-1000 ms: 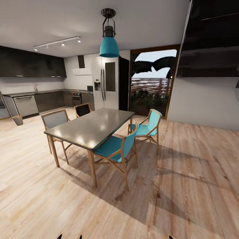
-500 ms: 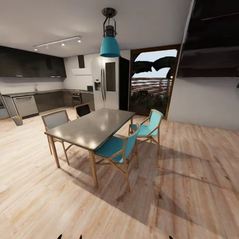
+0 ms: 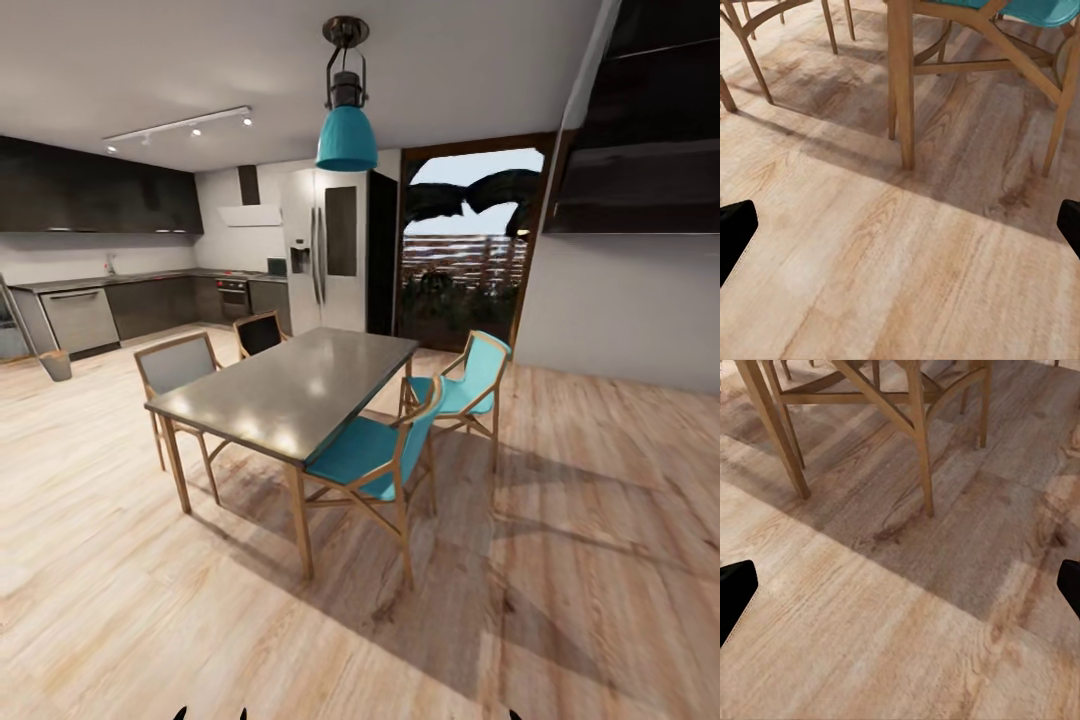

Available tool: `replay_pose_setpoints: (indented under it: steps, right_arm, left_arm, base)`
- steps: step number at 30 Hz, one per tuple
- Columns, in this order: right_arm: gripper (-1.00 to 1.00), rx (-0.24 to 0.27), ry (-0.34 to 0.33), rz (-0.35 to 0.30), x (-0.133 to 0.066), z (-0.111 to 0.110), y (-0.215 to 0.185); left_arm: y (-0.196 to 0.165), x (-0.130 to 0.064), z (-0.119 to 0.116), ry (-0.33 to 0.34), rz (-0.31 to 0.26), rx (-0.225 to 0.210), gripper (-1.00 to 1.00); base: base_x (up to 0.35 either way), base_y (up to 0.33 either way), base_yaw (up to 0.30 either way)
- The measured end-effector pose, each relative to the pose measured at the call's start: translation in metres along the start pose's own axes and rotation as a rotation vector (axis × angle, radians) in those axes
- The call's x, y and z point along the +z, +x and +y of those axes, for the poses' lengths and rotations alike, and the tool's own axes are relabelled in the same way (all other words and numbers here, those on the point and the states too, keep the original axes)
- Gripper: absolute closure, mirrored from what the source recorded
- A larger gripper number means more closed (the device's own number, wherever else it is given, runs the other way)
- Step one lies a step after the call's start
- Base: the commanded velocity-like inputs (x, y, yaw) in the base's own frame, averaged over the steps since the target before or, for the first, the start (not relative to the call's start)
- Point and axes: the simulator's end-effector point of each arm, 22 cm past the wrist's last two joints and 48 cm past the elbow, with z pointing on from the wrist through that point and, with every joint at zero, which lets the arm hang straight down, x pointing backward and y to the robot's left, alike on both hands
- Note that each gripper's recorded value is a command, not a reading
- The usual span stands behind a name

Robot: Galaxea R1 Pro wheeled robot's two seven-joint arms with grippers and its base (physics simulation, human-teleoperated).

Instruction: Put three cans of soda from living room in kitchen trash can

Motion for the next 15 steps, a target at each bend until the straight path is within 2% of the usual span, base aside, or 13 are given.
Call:
replay_pose_setpoints:
  steps: [8, 15]
  right_arm:
    - [-1.00, 0.000, 0.000, 0.000, -0.0002, 0.0000, 0.0003]
    - [-1.00, 0.000, 0.000, 0.000, 0.0000, 0.0000, 0.0001]
  left_arm:
    - [-0.0001, 0.0001, 0.0000, 0.000, 0.000, 0.000, -1.00]
    - [-0.0002, 0.0002, 0.0000, 0.000, 0.000, 0.000, -1.00]
  base:
    - [0.106, 0.257, 0.000]
    - [0.029, 0.272, 0.000]
